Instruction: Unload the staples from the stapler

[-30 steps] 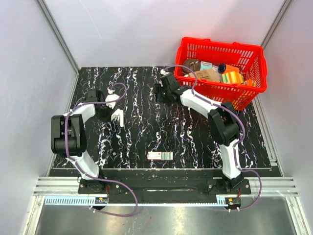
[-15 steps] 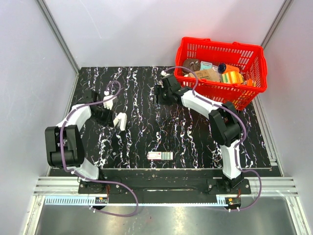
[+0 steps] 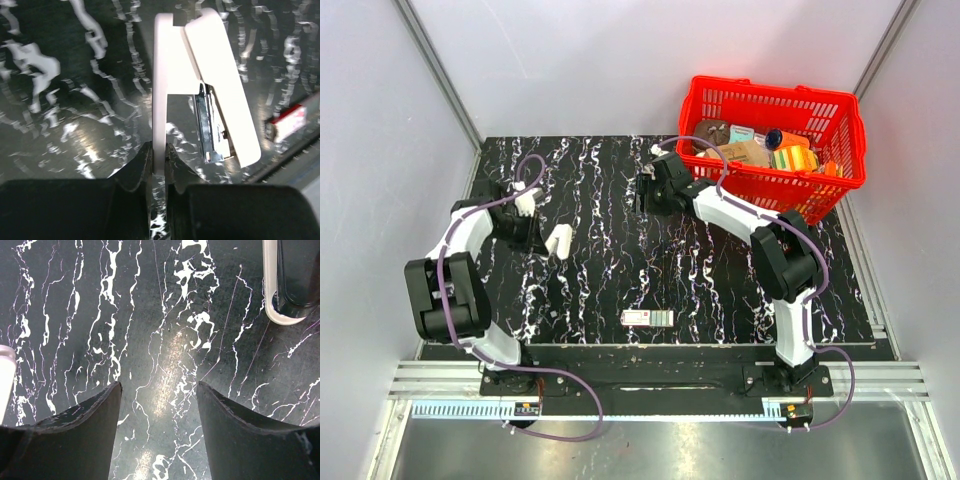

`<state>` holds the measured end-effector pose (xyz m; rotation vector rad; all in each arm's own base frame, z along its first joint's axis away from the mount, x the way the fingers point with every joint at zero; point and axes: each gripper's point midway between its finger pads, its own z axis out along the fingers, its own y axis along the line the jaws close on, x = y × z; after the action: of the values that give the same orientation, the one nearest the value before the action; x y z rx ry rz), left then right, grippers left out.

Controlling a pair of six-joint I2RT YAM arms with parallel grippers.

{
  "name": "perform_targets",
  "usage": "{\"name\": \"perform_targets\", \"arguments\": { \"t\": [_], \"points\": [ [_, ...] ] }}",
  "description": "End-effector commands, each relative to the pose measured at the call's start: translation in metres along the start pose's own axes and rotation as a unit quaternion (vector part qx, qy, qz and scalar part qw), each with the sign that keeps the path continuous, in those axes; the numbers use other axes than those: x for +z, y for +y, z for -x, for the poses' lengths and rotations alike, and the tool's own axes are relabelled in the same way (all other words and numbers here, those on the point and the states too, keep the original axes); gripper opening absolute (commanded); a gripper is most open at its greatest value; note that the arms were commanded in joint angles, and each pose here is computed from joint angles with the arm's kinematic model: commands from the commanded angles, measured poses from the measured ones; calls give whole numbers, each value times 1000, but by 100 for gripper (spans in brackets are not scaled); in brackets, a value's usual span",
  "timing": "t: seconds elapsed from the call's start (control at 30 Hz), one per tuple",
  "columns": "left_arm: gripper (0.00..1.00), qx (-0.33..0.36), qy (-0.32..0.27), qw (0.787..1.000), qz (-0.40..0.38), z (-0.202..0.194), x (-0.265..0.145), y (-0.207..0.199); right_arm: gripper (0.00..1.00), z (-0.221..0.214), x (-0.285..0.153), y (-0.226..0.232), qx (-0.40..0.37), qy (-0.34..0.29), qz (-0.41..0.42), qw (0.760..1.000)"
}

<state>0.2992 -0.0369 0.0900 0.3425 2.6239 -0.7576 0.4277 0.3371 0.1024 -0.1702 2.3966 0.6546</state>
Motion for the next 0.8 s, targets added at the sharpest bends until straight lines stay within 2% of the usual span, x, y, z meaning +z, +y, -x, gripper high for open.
{"name": "perform_targets", "arguments": {
  "t": [0.0, 0.17, 0.33, 0.67, 0.77],
  "points": [
    [0, 46, -62, 985, 156, 26, -32, 36, 67, 24, -18, 15, 1, -33, 24, 999],
    [0, 103, -98, 938, 317, 47, -79, 68, 66, 22, -17, 20, 8, -29, 36, 999],
    [0, 201, -103, 877, 423, 65, -103, 63, 65, 19, -16, 23, 18, -23, 44, 999],
    [0, 364, -13, 773, 519, 65, -68, 39, 64, 12, -18, 24, 33, -19, 54, 998],
    [0, 387, 3, 754, 530, 65, -57, 37, 64, 10, -18, 22, 35, -18, 52, 998]
  ]
}}
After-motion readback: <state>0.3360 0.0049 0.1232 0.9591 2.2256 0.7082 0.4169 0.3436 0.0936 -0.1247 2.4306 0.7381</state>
